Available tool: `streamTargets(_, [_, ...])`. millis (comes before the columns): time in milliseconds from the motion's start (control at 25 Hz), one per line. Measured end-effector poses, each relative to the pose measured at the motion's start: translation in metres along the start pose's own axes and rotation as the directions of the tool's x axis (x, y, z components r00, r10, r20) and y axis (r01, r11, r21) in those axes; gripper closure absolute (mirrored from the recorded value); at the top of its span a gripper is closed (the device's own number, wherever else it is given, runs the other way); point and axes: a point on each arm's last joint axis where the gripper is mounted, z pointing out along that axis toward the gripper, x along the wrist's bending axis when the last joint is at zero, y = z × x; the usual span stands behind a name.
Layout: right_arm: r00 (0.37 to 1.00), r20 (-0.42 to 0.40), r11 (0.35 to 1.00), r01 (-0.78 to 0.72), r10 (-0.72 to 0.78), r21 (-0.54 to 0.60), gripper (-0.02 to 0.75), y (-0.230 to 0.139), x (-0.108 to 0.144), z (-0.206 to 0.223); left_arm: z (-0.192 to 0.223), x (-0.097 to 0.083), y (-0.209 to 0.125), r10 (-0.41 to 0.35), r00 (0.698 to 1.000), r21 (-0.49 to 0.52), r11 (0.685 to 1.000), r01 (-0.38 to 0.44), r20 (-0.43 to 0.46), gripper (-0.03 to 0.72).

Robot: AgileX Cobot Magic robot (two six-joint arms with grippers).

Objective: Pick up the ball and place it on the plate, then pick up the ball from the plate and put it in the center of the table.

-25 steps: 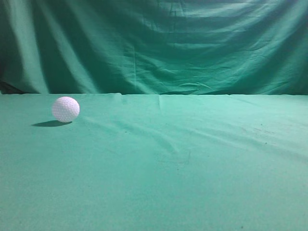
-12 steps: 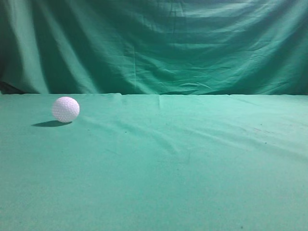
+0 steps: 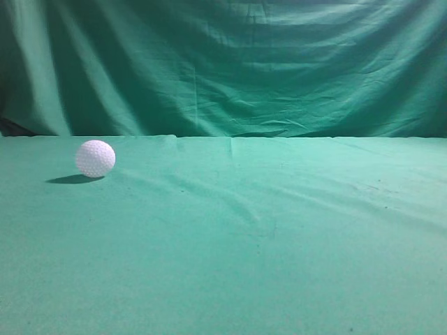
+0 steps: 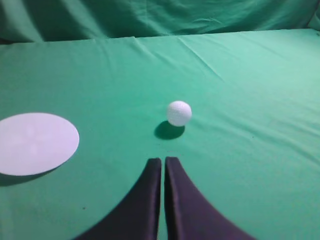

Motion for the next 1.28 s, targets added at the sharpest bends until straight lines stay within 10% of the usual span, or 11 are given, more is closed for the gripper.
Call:
streamTargets(1000, [1.000,0.022,0.995,-0.007,0.009,-0.096,0.738,-0.079,-0.014,0.040,0.002,0.004,0.002,-0.081,0.996,-0.102,0.992,0.077,-0.032,0.688])
streamTargets(1280, [0.994,0.042,0.994,0.095,-0.098,0.050,0.738,-0.092,-0.017,0.040,0.002,0.004,0.002,-0.081,0.996,-0.102,0.992,0.077,-0.032,0.688])
